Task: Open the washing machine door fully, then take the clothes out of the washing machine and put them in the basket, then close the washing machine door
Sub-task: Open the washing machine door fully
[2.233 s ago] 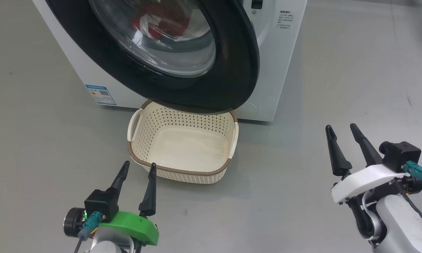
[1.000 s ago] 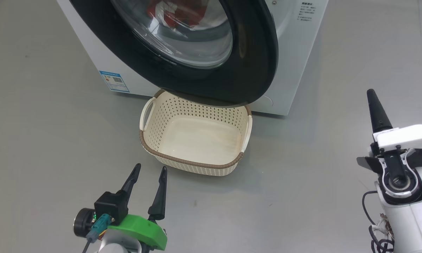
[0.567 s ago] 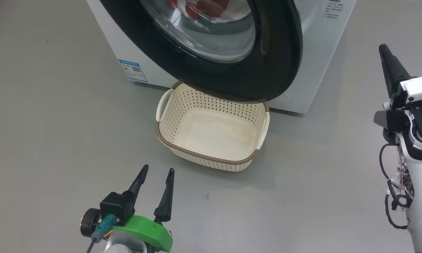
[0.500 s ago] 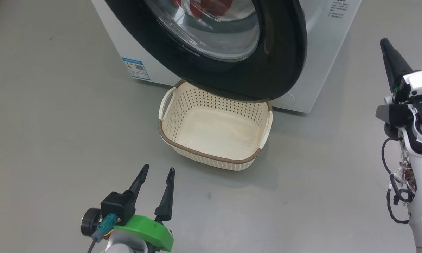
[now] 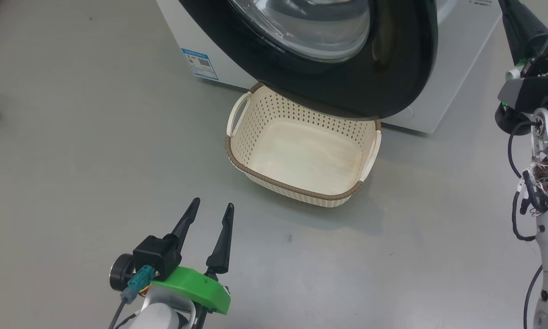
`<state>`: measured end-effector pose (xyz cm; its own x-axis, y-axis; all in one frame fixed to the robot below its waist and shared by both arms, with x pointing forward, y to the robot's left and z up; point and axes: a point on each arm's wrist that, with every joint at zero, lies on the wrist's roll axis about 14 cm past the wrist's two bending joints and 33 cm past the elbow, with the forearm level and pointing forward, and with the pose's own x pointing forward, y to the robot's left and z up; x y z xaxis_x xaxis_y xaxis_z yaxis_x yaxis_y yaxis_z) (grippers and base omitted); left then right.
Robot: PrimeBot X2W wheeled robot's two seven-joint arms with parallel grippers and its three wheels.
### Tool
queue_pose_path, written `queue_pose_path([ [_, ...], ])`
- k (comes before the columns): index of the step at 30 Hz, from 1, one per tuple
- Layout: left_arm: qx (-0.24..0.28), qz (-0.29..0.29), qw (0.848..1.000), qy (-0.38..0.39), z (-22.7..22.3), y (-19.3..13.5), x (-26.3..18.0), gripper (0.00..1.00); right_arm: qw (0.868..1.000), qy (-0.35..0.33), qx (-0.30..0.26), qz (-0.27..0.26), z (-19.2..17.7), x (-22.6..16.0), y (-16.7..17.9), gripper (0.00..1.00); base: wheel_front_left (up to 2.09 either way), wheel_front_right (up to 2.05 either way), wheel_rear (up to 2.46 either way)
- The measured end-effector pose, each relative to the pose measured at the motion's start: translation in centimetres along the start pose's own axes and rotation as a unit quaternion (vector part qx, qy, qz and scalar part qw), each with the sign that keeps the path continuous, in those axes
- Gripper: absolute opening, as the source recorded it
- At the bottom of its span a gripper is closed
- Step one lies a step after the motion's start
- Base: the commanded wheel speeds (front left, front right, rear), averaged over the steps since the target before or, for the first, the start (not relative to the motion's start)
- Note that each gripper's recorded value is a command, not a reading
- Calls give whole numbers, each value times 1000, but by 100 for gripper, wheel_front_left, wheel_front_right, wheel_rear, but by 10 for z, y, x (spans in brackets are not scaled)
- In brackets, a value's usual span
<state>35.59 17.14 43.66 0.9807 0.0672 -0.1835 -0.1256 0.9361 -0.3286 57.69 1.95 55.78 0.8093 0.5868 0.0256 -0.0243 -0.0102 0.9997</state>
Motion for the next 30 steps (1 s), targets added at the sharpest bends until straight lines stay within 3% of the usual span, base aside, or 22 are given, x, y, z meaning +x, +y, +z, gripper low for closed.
queue_pose_path([
  [5,2,8,1000,0,1,5,2,100,1000,19,12,-5,-3,15,-5,0,0,0,0],
  [12,2,21,1000,3,0,12,2,100,996,64,35,-50,-22,25,-37,0,0,0,0],
  [30,2,28,1000,-2,4,16,1,100,985,145,52,-73,-54,35,-44,0,0,0,0],
])
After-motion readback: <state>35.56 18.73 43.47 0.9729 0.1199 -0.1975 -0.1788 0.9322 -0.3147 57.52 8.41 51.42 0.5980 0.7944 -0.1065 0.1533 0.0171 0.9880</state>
